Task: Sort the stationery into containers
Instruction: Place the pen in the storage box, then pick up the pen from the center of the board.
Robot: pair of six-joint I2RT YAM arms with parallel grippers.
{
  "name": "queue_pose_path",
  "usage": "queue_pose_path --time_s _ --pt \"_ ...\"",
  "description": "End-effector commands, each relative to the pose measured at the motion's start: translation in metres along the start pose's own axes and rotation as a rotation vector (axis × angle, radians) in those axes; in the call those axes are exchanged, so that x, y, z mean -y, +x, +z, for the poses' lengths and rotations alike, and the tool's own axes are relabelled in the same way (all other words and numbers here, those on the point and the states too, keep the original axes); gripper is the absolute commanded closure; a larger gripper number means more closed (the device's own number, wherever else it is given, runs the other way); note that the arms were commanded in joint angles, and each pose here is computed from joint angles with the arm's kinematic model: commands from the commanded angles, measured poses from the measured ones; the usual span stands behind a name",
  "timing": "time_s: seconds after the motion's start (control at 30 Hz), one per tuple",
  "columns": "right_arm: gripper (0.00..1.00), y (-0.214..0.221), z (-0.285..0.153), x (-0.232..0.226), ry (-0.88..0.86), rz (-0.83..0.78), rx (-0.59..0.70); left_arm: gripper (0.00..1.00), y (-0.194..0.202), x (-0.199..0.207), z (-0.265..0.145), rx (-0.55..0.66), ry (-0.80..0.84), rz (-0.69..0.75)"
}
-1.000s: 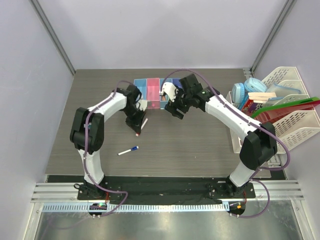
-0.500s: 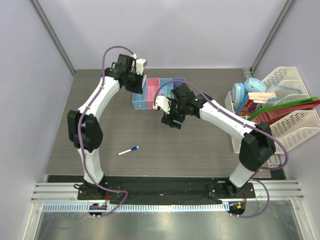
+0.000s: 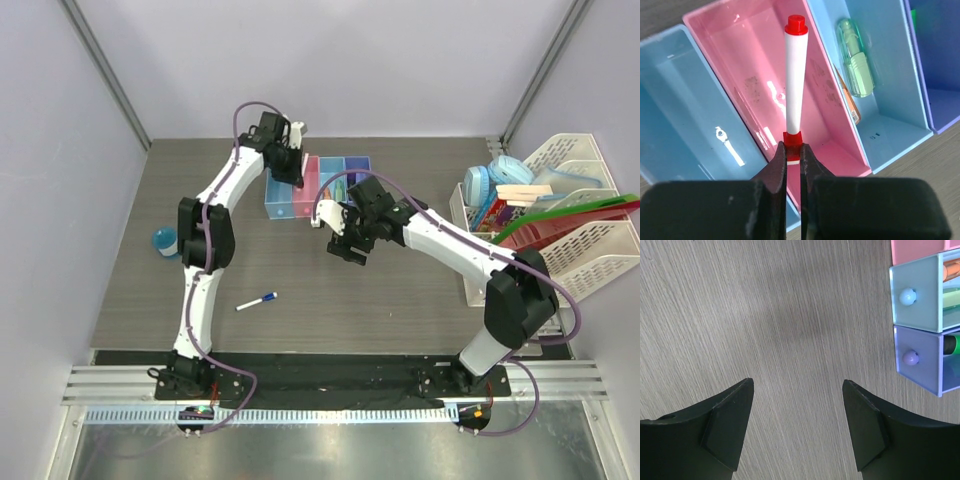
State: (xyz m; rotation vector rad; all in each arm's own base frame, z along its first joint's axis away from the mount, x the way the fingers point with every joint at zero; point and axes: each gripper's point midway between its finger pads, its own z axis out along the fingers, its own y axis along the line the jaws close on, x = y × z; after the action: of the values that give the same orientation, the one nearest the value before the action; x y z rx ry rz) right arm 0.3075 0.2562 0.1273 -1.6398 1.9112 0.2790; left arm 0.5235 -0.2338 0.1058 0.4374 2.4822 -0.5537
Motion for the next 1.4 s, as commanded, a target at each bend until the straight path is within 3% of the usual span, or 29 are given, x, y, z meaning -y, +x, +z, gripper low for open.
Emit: queue_pose_path --time_s 0.0,0.07,0.13,0.17,0.37,0.5,0.67,0.8,0.93,1.0,1.17,1.37 --pt "0.23 -0.016 -0.012 0.010 0.061 -0.013 0.065 0.86 -0.014 0.014 -0.007 0.030 0.048 -0.011" --pt "0.23 -0.014 -0.009 0.010 0.056 -0.010 0.059 0.72 -0.011 0.013 -0.005 0.021 0.046 -0.013" --pt "0.22 -0.016 -0.008 0.011 0.053 -0.012 0.061 0.68 -0.009 0.012 -0.005 0.018 0.046 -0.009" --pt "0.21 -0.017 -0.008 0.011 0.051 -0.013 0.064 0.61 -0.012 0.014 -0.009 0.027 0.048 -0.008" --pt "0.17 -0.023 0.000 0.003 0.026 -0.042 0.063 0.49 -0.032 0.022 -0.031 0.093 0.062 -0.005" --pt "0.12 -0.032 0.012 -0.008 0.002 -0.101 0.049 0.41 -0.058 0.006 -0.092 0.199 0.026 -0.040" --pt "0.10 -0.051 0.031 -0.020 -0.033 -0.151 0.048 0.17 -0.056 -0.052 -0.176 0.306 -0.124 -0.074" --pt "0.07 -0.080 0.058 -0.035 -0.078 -0.208 0.059 0.02 -0.013 -0.091 -0.232 0.318 -0.250 -0.081" --pt "0.07 -0.103 0.085 -0.057 -0.120 -0.293 0.058 0.00 0.033 -0.114 -0.304 0.351 -0.387 -0.075" --pt "0.06 -0.117 0.094 -0.066 -0.139 -0.334 0.061 0.00 0.069 -0.132 -0.311 0.298 -0.463 -0.104" --pt "0.07 -0.121 0.131 -0.102 -0.237 -0.396 0.028 0.00 0.138 -0.135 -0.338 0.247 -0.553 -0.095" --pt "0.07 -0.117 0.147 -0.125 -0.324 -0.400 0.025 0.00 0.181 -0.130 -0.348 0.198 -0.601 -0.115"
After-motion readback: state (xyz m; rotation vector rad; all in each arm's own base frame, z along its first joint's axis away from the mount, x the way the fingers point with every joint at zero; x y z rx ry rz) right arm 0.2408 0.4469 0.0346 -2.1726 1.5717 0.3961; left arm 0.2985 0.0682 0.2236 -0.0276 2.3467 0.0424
